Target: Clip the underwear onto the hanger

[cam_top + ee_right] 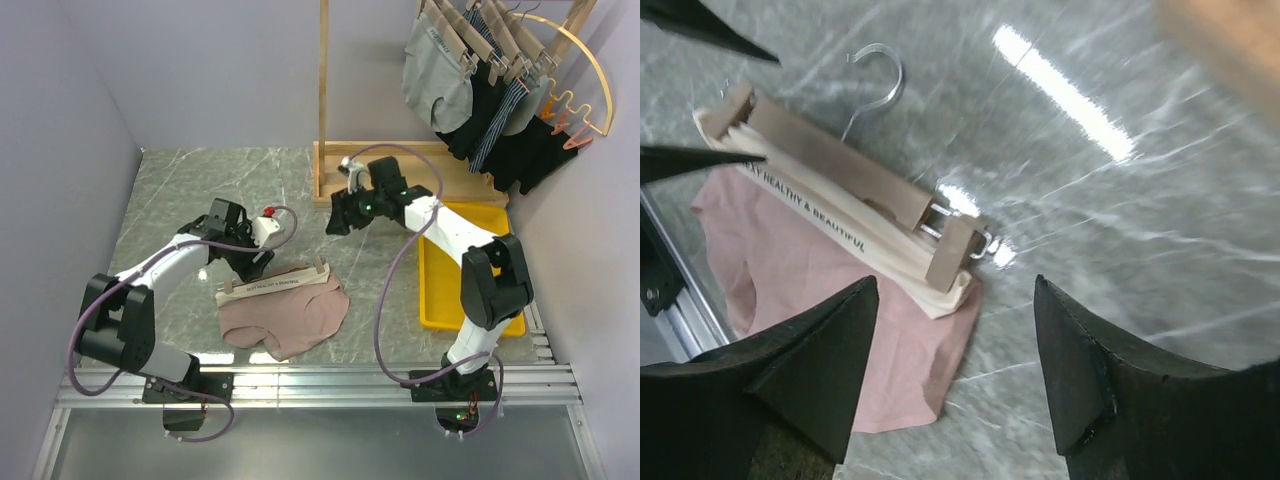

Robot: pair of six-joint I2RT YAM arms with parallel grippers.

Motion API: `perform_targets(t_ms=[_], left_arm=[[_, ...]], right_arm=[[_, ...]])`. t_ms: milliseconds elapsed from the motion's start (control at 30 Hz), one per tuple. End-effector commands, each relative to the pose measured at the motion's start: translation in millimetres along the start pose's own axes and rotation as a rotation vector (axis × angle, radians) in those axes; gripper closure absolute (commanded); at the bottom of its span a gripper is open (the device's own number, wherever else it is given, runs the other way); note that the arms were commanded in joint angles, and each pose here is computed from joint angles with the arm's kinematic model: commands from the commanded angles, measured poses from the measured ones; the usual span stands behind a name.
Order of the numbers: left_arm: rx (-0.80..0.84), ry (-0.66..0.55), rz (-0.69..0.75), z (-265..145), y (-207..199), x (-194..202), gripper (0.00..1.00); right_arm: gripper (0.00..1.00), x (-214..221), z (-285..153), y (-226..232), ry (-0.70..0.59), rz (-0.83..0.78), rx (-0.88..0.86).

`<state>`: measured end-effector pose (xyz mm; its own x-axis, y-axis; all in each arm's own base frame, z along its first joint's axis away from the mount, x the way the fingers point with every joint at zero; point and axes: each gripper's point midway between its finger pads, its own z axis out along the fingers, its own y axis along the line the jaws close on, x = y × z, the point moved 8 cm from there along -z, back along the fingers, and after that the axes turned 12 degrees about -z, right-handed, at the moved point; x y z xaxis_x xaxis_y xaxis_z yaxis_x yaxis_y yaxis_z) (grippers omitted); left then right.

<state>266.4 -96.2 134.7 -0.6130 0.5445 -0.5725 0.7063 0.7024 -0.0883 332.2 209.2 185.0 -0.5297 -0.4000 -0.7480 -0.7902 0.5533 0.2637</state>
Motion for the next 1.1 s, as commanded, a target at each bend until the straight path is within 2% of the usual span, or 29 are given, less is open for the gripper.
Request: perform_targets(t_ms=[0, 100, 267, 433, 533, 567, 700, 900, 1067], left_arm=[[-0.017, -0.008, 0.081, 9, 1, -6, 0.26], [0.01, 0.003, 0.074, 17, -2, -5, 0.27], [-0.01, 0.022, 0.078, 32, 1, -7, 0.3], [-0.004, 0.058, 0.078, 45, 5, -3, 0.37], [0.002, 0.077, 0.095, 51, 5, 1, 0.47], [0.001, 0.078, 0.1, 51, 6, 0, 0.54], [0.02, 0.068, 0.124, 47, 3, -6, 0.71], [-0.03, -0.064, 0.255, 16, -8, -41, 0.82], [-0.11, -0.211, 0.439, -19, -22, -73, 0.88]], right_arm=[[0.29, -32, -41, -6, -0.076, -0.078, 0.058], [0.26, -46, -63, -17, -0.121, -0.079, 0.094], [0.13, -68, -107, -25, -0.249, -0.096, 0.184], [0.09, -88, -137, -15, -0.311, -0.118, 0.214], [0.04, -90, -146, -10, -0.342, -0.101, 0.23], [0.01, -88, -147, -9, -0.349, -0.067, 0.229], [0.0, -84, -152, -8, -0.348, -0.032, 0.156], [0.0, -83, -147, -6, -0.256, 0.017, -0.027], [0.0, -92, -154, -1, -0.226, -0.02, -0.081]])
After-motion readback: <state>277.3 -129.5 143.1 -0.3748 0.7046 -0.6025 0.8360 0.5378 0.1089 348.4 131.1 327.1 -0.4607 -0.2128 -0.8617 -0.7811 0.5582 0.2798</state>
